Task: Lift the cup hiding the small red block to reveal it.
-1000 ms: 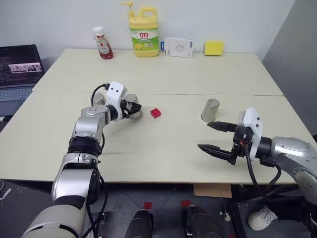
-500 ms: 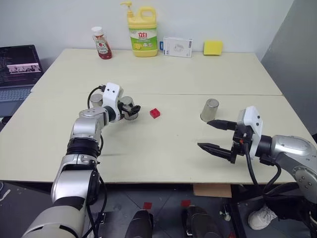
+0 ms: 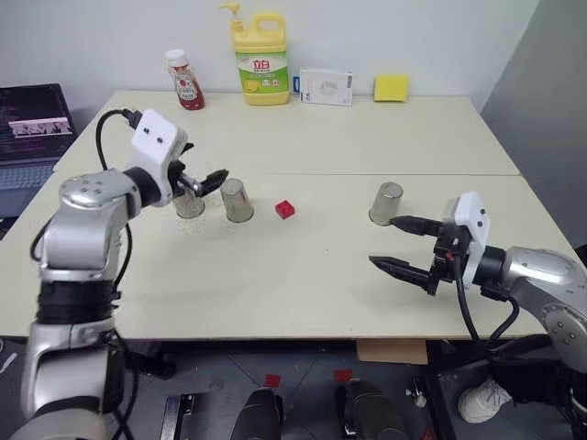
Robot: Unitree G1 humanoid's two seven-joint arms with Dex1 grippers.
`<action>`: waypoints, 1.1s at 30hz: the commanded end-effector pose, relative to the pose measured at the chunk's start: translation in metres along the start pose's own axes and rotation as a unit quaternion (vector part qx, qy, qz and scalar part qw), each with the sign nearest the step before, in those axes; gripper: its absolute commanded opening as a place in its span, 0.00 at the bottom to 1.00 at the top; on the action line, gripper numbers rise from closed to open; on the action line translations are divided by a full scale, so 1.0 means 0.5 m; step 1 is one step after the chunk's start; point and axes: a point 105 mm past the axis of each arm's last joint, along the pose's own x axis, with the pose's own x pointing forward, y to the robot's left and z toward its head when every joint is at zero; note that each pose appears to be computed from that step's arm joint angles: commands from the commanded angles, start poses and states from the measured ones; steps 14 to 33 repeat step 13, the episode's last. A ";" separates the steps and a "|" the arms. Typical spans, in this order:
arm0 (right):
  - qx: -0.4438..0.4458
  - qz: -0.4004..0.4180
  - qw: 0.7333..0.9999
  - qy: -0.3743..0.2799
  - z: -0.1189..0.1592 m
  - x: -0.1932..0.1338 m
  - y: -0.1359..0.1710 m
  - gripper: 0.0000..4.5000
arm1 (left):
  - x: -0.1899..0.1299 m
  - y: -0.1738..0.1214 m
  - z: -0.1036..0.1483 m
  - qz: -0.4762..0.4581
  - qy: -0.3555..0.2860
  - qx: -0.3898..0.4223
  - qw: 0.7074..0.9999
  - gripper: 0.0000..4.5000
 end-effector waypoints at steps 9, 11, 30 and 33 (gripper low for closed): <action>-0.006 0.029 1.000 -0.007 0.010 -0.015 -0.024 1.00 | -0.152 -0.008 -0.081 -0.073 0.071 -0.055 0.993 1.00; -0.009 0.033 0.999 -0.005 0.010 -0.012 -0.026 1.00 | -0.159 -0.003 -0.091 -0.063 0.074 -0.058 0.994 1.00; -0.009 0.038 0.999 -0.004 0.011 -0.010 -0.026 1.00 | -0.161 0.000 -0.092 -0.058 0.067 -0.065 0.994 1.00; -0.009 0.038 0.999 -0.004 0.011 -0.010 -0.026 1.00 | -0.161 0.000 -0.092 -0.058 0.067 -0.065 0.994 1.00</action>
